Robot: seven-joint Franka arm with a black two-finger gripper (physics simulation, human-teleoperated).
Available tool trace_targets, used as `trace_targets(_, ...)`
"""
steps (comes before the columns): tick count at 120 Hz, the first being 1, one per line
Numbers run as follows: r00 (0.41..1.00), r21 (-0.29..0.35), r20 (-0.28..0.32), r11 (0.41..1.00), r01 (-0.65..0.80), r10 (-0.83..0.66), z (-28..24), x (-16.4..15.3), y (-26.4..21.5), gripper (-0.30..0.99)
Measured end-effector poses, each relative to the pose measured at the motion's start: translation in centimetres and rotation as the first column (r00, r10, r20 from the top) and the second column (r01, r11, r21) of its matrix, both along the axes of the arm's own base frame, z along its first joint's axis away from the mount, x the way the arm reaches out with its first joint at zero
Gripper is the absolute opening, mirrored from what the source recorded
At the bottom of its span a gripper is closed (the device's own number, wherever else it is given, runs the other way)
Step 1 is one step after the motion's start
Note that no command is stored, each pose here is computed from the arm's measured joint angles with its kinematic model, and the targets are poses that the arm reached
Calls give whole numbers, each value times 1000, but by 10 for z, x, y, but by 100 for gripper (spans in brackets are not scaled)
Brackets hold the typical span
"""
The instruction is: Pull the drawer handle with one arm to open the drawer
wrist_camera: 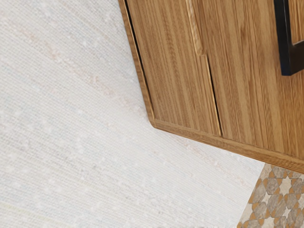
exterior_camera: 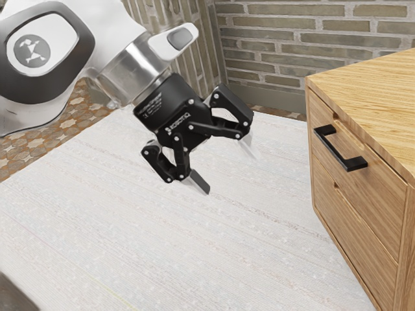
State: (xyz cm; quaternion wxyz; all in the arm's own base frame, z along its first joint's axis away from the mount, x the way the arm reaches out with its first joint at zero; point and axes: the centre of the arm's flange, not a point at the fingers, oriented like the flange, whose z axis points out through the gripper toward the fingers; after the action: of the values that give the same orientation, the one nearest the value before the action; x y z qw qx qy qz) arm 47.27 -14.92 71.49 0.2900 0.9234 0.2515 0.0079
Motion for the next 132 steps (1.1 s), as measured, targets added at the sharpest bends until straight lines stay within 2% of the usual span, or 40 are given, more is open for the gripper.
trace_targets(54, 999, 0, 18, 999, 33, -33, -16, 3, -49, 67)
trace_targets(70, 997, 96, 64, 995, 25, -32, -16, 5, -47, 67)
trace_targets(98, 980, 225, 197, 974, -37, -8, -7, 13, -41, 67)
trace_targets(111, 971, 237, 238, 966, -98, 40, 0, 15, -34, 67)
trace_targets(132, 950, 190, 281, 962, -195, 137, 6, 19, -20, 67)
